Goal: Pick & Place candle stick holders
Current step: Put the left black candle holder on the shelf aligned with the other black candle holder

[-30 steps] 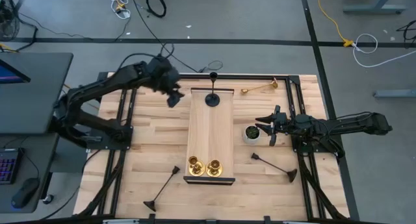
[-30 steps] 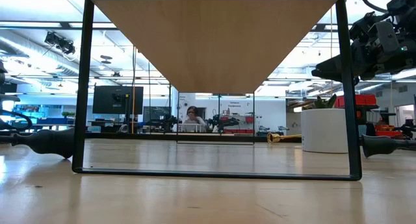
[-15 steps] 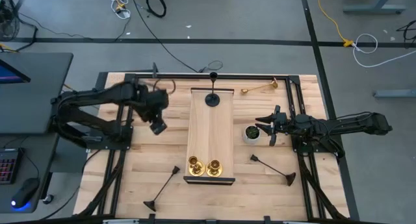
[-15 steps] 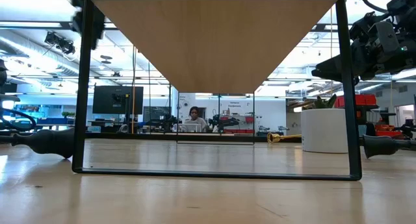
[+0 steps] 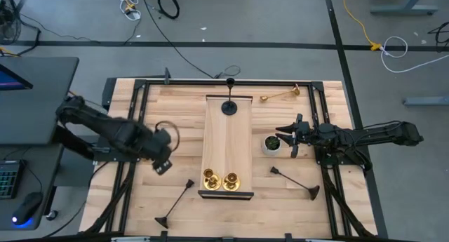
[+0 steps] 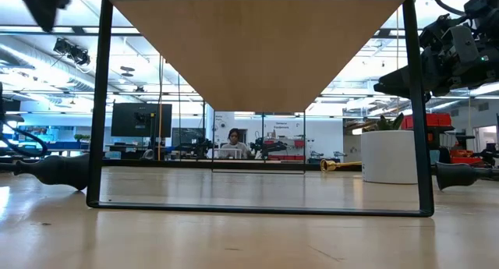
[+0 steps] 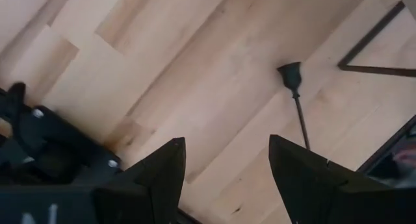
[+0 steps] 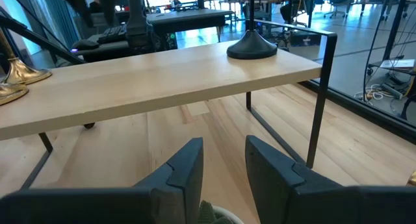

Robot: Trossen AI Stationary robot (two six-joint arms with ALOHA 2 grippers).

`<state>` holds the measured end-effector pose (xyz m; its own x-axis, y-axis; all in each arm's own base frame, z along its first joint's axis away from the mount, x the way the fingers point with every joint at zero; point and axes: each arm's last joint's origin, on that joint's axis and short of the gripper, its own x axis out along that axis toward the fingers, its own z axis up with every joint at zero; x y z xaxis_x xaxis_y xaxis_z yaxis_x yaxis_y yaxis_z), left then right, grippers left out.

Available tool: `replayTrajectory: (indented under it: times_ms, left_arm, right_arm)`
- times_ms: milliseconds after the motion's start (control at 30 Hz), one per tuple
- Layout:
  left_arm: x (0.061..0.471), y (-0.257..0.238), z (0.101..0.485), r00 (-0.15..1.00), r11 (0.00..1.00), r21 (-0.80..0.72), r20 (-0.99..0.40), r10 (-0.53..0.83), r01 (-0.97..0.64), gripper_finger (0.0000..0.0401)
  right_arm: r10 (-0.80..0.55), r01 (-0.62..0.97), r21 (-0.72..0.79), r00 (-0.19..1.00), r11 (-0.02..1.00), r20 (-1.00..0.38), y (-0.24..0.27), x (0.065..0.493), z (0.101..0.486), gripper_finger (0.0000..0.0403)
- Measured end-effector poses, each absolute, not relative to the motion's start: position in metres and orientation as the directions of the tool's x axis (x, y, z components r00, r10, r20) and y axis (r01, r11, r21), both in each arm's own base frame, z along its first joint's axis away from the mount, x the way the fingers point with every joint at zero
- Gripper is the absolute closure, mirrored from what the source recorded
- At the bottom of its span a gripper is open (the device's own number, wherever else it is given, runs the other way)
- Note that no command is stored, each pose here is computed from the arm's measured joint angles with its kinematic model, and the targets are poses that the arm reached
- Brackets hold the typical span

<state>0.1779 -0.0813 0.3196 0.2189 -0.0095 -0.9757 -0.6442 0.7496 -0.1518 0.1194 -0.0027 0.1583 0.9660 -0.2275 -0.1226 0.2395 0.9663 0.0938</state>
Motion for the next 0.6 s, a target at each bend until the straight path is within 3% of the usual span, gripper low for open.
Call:
replayTrajectory:
  times_ms: [267,600]
  left_arm:
    - [0.169,-0.141,0.312,0.317,0.697,-0.259,-0.947,-0.047,-0.668,0.0181]
    - [0.189,-0.215,0.268,0.325,0.651,-0.334,-0.935,-0.140,-0.682,0.0181]
  right_arm:
    - [-0.228,0.240,0.094,0.966,0.966,-0.123,-0.003,0.119,0.158,0.0289]
    - [-0.228,0.240,0.094,0.966,0.966,-0.123,-0.003,0.119,0.158,0.0289]
